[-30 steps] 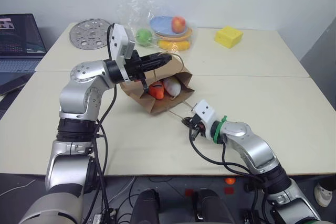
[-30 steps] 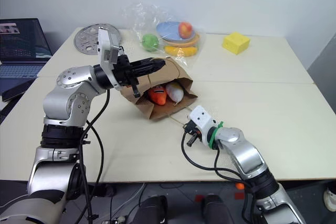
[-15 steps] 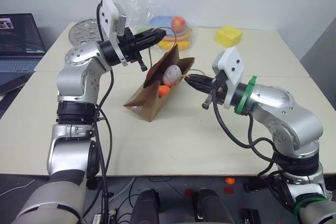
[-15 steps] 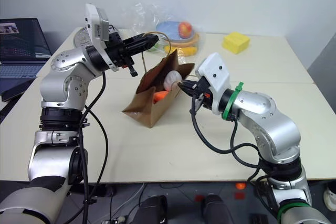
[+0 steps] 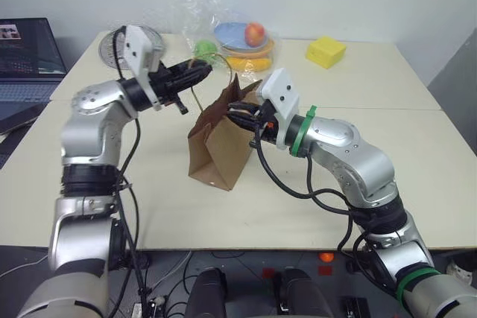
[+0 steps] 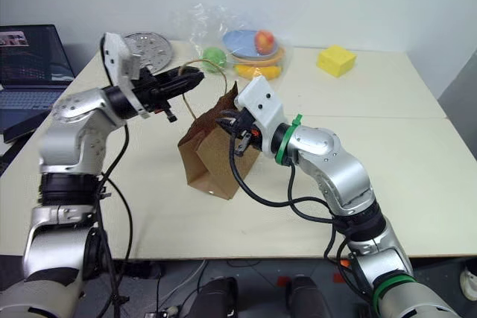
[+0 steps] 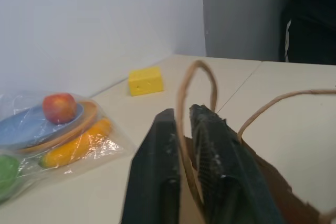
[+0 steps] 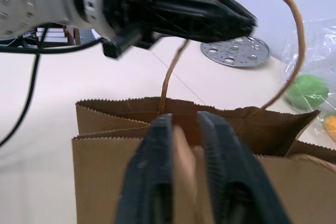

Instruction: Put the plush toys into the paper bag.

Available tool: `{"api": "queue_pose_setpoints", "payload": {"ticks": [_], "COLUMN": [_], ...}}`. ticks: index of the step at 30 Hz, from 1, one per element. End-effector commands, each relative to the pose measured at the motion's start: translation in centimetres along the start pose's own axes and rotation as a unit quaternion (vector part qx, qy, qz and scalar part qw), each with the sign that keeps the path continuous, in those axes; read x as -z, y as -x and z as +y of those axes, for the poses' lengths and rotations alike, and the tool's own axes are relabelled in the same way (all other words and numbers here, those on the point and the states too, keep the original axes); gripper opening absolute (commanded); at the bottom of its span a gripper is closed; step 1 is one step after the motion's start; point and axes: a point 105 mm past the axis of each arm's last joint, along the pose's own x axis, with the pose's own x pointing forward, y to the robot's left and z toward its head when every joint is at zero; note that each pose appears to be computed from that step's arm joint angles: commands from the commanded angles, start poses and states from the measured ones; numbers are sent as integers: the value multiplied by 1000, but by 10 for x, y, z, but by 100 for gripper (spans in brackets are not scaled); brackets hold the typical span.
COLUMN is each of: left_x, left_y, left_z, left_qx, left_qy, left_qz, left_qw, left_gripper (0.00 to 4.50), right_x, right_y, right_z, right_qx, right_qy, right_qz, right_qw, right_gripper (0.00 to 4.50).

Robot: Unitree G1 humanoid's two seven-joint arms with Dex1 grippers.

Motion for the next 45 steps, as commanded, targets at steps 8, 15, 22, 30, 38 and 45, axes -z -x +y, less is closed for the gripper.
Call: {"api": "queue_pose_setpoints", "payload": {"ticks": [8,15,22,30,38,45], "left_x": [-29,-6,24,51,72,83], "left_y": [54,78,71,44,32,38], "left_z": [-28,-66,-88,-116,-112,-100], "left_qx": [-47,-94,-158,-129,-159,-203], "left_qy": [-2,12,41,76,54,48], "left_qz": [8,54,49,48,62,62], "left_qw": [999,994,985,988,984,976], "left_gripper": [401,447,447,447,447,354], "right_x": [-40,-87,-57,-38,-31,-30], "right_y": [33,60,102,111,111,112], "right_z": [-16,-19,-41,-17,-13,-17], "right_qx": [-16,-89,-34,-53,-33,-16], "right_qy": [17,-101,-100,-106,-110,-103], "right_qz": [-69,-167,-56,-11,-4,-2], "right_qw": [997,977,993,993,993,995], "right_gripper": [450,450,450,450,450,450]}}
